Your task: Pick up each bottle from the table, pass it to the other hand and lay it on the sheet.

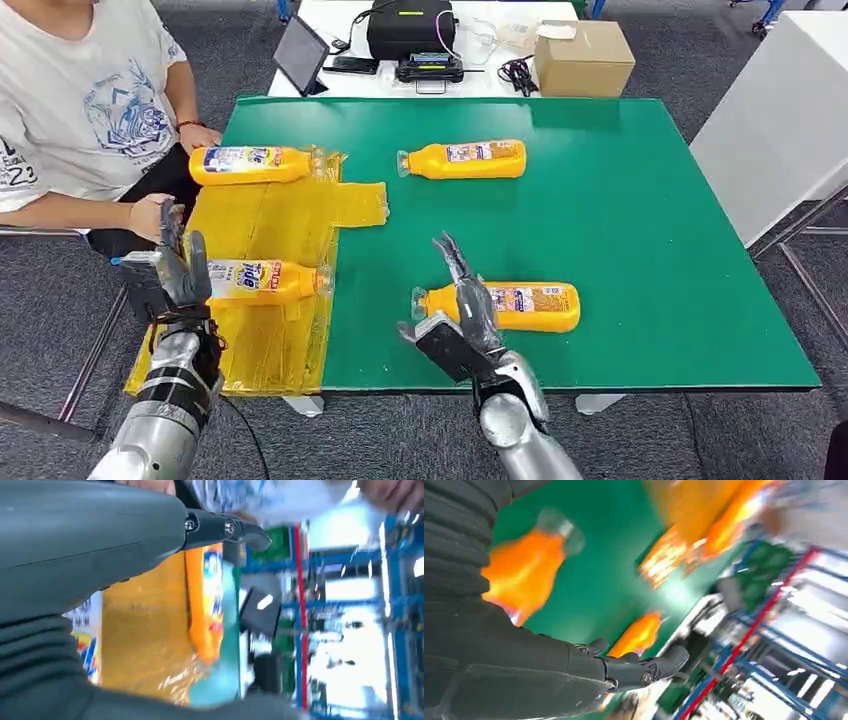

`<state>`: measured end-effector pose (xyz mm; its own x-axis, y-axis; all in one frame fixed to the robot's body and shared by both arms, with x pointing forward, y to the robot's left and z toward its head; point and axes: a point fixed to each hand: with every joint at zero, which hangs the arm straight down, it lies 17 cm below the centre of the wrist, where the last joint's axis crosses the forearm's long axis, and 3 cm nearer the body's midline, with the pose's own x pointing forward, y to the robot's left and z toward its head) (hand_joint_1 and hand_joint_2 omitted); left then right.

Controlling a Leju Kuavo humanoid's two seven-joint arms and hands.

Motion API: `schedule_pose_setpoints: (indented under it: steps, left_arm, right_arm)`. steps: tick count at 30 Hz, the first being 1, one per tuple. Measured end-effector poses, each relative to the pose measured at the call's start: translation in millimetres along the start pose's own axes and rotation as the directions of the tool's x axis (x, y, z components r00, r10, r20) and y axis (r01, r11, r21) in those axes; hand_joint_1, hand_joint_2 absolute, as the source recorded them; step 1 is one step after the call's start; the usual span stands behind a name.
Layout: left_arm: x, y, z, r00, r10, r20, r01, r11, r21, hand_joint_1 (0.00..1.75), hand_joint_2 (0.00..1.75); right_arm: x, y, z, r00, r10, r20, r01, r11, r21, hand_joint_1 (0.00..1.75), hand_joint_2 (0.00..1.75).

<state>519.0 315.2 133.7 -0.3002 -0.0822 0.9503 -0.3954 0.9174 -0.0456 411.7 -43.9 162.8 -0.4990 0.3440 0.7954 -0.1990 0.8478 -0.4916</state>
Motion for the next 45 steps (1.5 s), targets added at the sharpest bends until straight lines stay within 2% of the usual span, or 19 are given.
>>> schedule_pose_setpoints:
  steps: [5, 10, 13, 16, 20, 27, 33, 38, 45]
  left_arm:
    - [12.9, 7.6, 5.1, 0.999, -0.004, 0.043, 0.003, 1.0, 0.02, 0.0, 1.75]
    - [17.7, 10.8, 12.1, 0.998, 0.002, 0.059, -0.003, 1.0, 0.024, 0.0, 1.75]
    - [14.4, 7.4, 20.3, 0.998, -0.016, 0.056, 0.016, 1.0, 0.004, 0.0, 1.75]
    - [11.8, -0.4, 26.4, 0.999, -0.008, 0.051, 0.01, 0.999, -0.033, 0.0, 1.75]
    - [10.6, -7.2, 26.9, 0.999, -0.009, 0.047, 0.011, 0.999, -0.049, 0.0, 1.75]
    - [7.0, -10.3, 26.7, 0.999, -0.002, 0.034, 0.004, 0.999, -0.054, 0.0, 1.75]
    - [3.5, -25.6, 32.3, 1.0, 0.017, 0.019, -0.015, 0.995, -0.103, 0.0, 1.75]
    - [-0.8, -47.8, 35.1, 0.974, 0.214, -0.071, -0.222, 0.964, -0.146, 0.0, 1.75]
    - [-5.8, -60.9, 37.3, 0.96, 0.256, -0.116, -0.273, 0.949, -0.158, 0.0, 1.75]
  right_arm:
    - [-30.7, -16.5, -2.3, 0.991, 0.132, -0.039, -0.129, 0.99, 0.06, 0.0, 1.75]
    - [-77.2, -23.7, 4.1, 0.958, 0.252, -0.137, -0.22, 0.952, 0.21, 0.0, 1.75]
    - [-105.9, -31.8, 11.8, 0.942, 0.283, -0.179, -0.22, 0.926, 0.307, 0.0, 1.75]
    - [-125.4, -31.8, 24.5, 0.946, 0.244, -0.215, -0.139, 0.901, 0.412, 0.0, 1.75]
    - [-145.6, -44.2, 32.3, 0.938, 0.249, -0.242, -0.111, 0.875, 0.472, 0.0, 1.75]
    - [-164.1, -56.8, 39.6, 0.92, 0.287, -0.265, -0.119, 0.851, 0.511, 0.0, 1.75]
    - [-174.0, -63.5, 51.2, 0.908, 0.304, -0.289, -0.086, 0.809, 0.582, 0.0, 1.75]
    - [-174.5, -55.4, 52.6, 0.906, 0.321, -0.276, -0.084, 0.776, 0.625, 0.0, 1.75]
    - [-181.5, -43.3, 50.7, 0.882, 0.405, -0.24, -0.13, 0.7, 0.703, 0.0, 1.75]
